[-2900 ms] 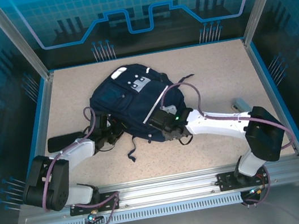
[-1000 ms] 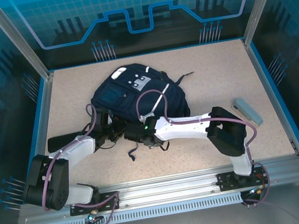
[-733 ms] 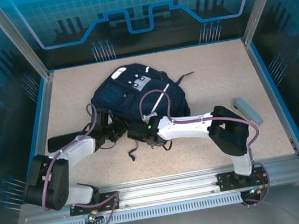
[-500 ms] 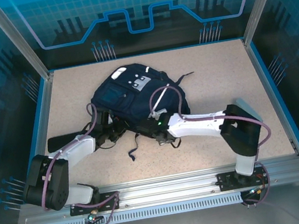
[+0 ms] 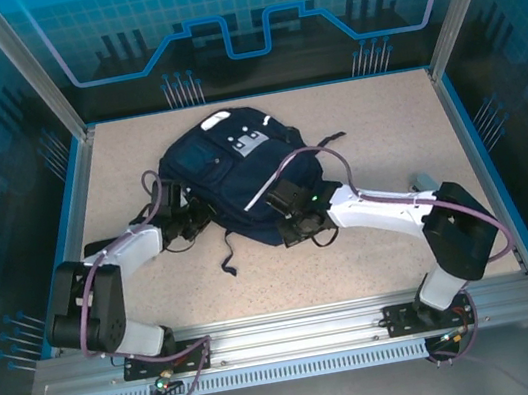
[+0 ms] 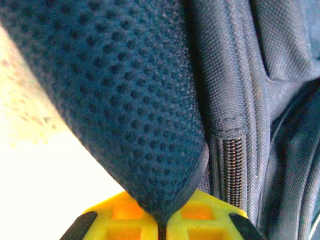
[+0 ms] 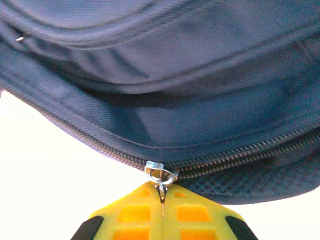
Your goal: Pack the student bag
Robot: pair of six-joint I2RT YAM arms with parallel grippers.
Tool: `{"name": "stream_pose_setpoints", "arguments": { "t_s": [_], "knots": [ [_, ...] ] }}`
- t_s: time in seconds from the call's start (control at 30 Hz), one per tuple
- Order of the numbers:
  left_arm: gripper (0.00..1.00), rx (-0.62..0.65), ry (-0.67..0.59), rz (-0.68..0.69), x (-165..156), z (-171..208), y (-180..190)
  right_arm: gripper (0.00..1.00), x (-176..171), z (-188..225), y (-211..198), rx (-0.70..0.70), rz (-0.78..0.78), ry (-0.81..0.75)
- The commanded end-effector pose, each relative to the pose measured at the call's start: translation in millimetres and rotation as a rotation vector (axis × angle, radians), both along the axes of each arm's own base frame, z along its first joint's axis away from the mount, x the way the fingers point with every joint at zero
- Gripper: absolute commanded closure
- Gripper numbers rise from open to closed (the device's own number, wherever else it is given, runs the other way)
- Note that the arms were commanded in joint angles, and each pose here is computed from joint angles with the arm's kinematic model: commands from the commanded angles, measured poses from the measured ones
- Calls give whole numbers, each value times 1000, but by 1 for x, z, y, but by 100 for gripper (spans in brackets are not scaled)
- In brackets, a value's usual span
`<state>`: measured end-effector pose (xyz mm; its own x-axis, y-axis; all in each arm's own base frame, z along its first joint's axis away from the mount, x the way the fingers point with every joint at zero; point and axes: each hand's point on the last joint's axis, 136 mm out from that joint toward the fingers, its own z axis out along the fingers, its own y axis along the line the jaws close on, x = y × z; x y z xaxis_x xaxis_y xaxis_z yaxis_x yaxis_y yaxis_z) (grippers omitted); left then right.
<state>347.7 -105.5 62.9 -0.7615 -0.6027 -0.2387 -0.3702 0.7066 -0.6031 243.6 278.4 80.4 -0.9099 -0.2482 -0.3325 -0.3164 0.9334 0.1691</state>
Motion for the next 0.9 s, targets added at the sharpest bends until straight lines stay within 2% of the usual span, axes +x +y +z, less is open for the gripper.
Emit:
{"name": "stream_pose_setpoints", "arguments": {
  "t_s": [0.0, 0.13, 0.23, 0.33, 0.6, 0.87],
  "knots": [
    [74, 68, -98, 19, 27, 24, 16, 100, -6, 13, 54, 185, 158, 44],
    [49, 75, -73, 72, 12, 32, 25, 100, 0, 14, 89, 261, 201, 53],
    [39, 79, -40, 125, -10, 34, 34, 100, 2, 14, 111, 283, 238, 62],
    [33, 30, -34, 168, -30, 37, 35, 100, 5, 13, 127, 300, 261, 68],
    [30, -233, -16, 224, -58, 38, 12, 100, 8, 16, 133, 305, 256, 78],
    [38, -291, 78, 246, -63, 14, -2, 100, 1, 15, 127, 305, 243, 102]
  ]
}}
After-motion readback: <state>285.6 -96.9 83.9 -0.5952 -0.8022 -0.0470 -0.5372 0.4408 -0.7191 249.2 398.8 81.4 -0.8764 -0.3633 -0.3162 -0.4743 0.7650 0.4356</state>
